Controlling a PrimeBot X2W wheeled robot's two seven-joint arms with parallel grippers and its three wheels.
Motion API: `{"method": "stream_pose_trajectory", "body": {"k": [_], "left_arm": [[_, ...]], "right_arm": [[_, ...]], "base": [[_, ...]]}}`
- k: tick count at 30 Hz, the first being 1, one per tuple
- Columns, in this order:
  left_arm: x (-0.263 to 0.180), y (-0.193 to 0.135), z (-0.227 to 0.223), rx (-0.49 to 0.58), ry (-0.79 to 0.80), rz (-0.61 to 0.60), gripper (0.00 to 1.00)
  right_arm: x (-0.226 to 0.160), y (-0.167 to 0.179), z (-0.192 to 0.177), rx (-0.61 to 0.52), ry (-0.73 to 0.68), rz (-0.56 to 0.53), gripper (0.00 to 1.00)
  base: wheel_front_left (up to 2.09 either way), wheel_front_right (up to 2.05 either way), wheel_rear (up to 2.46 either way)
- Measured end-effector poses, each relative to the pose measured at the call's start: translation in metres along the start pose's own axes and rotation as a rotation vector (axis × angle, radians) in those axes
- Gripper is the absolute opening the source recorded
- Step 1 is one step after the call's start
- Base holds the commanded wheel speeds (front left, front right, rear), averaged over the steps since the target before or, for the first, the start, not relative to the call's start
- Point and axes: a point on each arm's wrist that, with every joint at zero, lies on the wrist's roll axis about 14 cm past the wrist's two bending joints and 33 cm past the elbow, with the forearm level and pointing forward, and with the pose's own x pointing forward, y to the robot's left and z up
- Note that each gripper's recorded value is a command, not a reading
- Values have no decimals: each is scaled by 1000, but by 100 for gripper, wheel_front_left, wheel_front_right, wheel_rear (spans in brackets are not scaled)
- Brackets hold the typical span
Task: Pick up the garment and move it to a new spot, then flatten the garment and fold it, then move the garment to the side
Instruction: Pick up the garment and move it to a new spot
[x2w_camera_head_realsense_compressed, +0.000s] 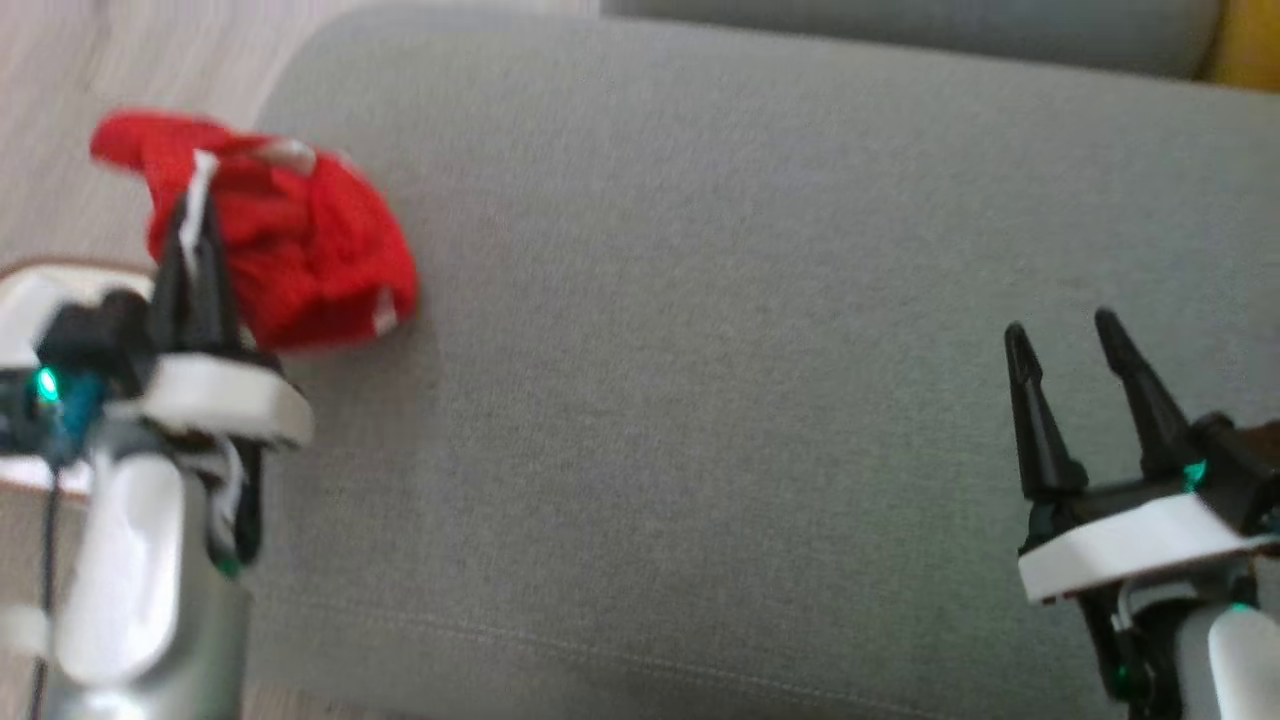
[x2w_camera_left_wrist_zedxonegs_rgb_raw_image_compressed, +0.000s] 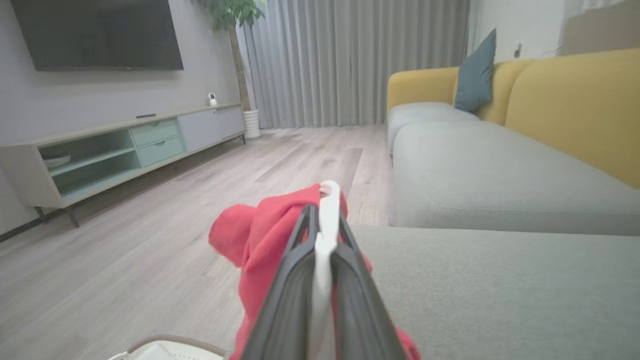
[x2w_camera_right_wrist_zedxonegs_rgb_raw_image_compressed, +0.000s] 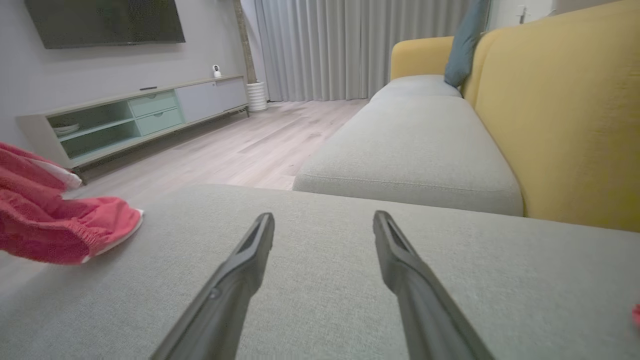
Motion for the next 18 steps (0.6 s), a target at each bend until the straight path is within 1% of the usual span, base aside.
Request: {"method": "stream_pose_trajectory", "body": {"k": [5,10,12,14,18], "left_arm": [[-33,-30,20,-43,-69,-66,0],[-58,-70,20,-94,-60,-168,0],[-59,-91,19,-127,-43,-225,0],[-60,-118,21,-154,-35,-308,0],[-66,-179,22,-196,-24,-486,0]], "right_arm": [[-23,0,6,11,-18,-35,100],[-47,-9,7,15,-25,-90,100],[-54,-13,7,20,-28,-113,100],[-61,-17,9,32,-37,-135,100],[-79,-31,8,50,-39,-197,100]], "base": [[0,0,0],[0,0,0],[0,0,0],[0,0,0],[0,0,0]]}}
